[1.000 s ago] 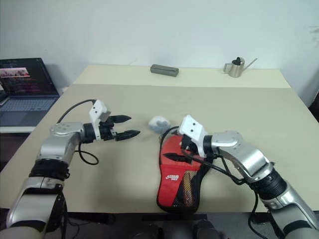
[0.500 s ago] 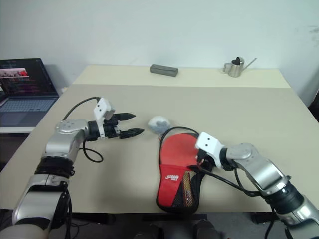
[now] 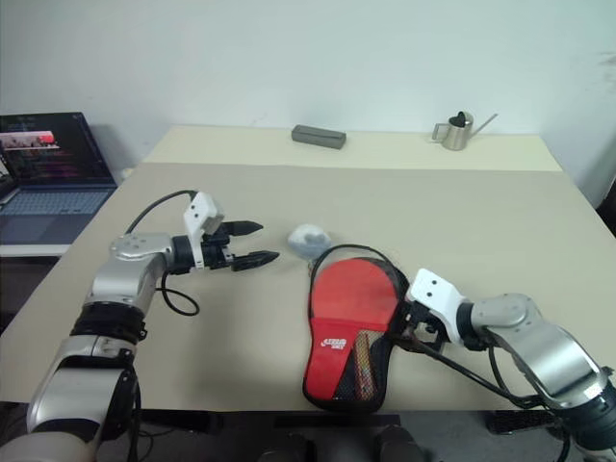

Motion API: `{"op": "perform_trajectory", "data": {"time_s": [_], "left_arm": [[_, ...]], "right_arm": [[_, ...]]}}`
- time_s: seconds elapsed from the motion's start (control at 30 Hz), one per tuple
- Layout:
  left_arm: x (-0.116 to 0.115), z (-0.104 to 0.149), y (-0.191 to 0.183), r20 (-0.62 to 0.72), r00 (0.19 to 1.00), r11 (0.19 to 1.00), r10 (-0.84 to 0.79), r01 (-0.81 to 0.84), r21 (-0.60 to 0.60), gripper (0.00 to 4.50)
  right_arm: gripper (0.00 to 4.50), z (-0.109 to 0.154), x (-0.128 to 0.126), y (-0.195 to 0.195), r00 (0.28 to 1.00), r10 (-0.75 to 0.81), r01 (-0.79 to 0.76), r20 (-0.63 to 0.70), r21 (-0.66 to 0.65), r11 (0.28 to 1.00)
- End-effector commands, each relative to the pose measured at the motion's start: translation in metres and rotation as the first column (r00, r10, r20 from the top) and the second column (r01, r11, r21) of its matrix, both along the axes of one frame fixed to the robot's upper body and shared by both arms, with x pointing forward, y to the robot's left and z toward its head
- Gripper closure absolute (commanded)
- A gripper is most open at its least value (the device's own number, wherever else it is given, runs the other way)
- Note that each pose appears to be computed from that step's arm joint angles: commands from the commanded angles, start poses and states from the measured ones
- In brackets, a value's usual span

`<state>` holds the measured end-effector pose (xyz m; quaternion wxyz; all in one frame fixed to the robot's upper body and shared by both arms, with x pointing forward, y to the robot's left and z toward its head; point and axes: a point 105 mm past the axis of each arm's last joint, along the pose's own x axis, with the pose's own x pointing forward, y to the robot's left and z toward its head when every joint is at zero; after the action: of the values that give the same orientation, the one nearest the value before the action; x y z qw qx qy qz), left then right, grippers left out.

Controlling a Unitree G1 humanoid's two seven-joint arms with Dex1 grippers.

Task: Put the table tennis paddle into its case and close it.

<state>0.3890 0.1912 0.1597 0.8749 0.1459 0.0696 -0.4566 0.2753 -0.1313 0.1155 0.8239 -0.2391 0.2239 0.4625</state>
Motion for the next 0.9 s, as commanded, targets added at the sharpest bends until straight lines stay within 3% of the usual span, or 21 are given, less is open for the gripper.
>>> {"op": "perform_trajectory", "data": {"time_s": [0.03,0.3,0.63,0.9], "left_arm": [[0.003,0.012,0.0,0.05,0.999,1.0,0.0,0.001,-0.005,0.0],[0.004,0.013,0.0,0.056,0.998,1.0,-0.001,0.002,-0.012,0.0],[0.009,0.015,0.008,0.073,0.996,0.999,0.047,-0.046,-0.01,0.0],[0.018,0.016,0.009,0.106,0.99,0.995,0.094,-0.097,0.026,0.0]], "right_arm": [[0.03,0.038,0.011,0.021,0.992,0.018,-0.034,0.121,0.129,0.991],[0.03,0.063,0.031,0.049,0.977,0.057,-0.102,0.203,0.22,0.97],[0.03,0.023,0.042,0.094,0.973,0.196,-0.22,0.124,0.227,0.949],[0.03,-0.018,0.059,0.084,0.988,0.15,-0.155,0.04,0.156,0.976]]}}
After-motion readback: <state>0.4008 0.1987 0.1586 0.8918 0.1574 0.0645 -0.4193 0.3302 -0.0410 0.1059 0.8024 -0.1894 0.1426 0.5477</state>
